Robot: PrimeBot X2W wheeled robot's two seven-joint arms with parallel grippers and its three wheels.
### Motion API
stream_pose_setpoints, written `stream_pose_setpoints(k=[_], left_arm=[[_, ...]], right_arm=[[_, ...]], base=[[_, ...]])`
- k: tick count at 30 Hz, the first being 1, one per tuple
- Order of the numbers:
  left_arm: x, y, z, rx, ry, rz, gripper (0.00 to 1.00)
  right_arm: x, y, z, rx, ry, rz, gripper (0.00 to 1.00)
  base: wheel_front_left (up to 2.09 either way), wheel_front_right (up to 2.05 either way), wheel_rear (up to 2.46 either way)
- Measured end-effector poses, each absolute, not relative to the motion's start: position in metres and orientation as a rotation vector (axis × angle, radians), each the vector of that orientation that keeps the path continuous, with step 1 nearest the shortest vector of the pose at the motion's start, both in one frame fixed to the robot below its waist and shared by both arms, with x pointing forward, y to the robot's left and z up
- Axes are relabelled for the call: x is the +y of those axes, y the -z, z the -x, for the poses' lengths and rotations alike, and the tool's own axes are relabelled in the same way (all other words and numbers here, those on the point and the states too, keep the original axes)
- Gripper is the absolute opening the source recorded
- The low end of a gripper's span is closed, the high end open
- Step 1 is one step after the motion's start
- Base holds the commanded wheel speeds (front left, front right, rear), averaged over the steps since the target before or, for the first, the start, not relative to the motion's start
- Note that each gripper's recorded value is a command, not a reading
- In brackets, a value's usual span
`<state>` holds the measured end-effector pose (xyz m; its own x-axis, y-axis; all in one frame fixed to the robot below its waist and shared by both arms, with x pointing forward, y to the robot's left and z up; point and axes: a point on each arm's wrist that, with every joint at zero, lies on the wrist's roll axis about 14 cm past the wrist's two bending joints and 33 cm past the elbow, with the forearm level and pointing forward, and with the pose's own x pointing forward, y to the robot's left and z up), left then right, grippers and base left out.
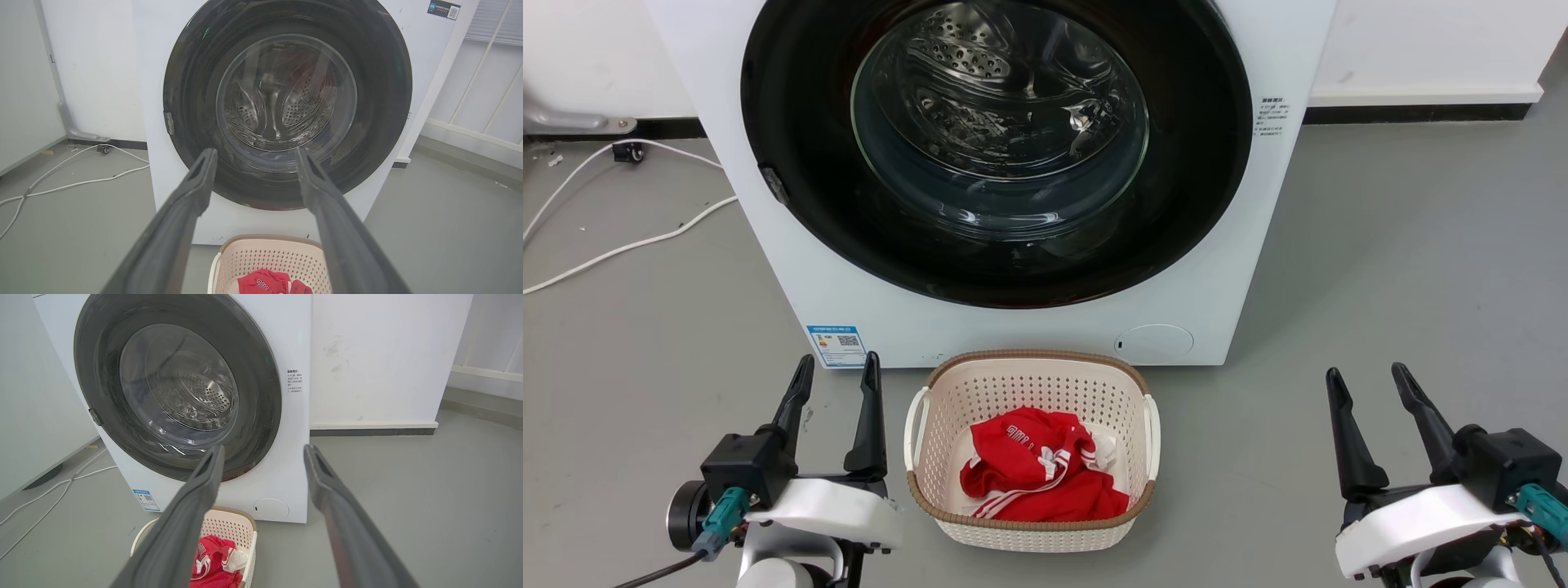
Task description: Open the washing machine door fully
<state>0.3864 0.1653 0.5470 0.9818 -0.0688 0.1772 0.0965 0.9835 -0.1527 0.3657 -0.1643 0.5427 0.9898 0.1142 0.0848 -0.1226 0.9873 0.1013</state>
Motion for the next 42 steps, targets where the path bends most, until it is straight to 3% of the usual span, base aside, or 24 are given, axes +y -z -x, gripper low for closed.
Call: stream_pose_setpoints(k=[37,38,39,40,42], left_arm=[[0.1598,-0.5506,-0.3851,-0.211,0.094,0.005,1.0],[0.1596,-0.5506,-0.3852,-0.211,0.096,0.005,1.0],[0.1596,-0.5503,-0.3852,-0.21,0.096,0.005,1.0],[0.1596,-0.5501,-0.3853,-0.21,0.096,0.006,1.0],[0.1594,-0.5498,-0.3854,-0.209,0.097,0.006,1.0]], right_arm=[[-0.1607,-0.5418,-0.3637,-0.084,-0.128,0.003,1.0],[-0.1609,-0.5414,-0.3637,-0.083,-0.128,0.001,0.93],[-0.1608,-0.5409,-0.3637,-0.081,-0.128,-0.003,0.27],[-0.1609,-0.5405,-0.3637,-0.08,-0.128,-0.006,0.0],[-0.1607,-0.5399,-0.3637,-0.078,-0.129,-0.014,0.0]], base=[[0.0,0.0,0.0],[0.0,0.0,0.0],[0.0,0.0,0.0],[0.0,0.0,0.0],[0.0,0.0,0.0]])
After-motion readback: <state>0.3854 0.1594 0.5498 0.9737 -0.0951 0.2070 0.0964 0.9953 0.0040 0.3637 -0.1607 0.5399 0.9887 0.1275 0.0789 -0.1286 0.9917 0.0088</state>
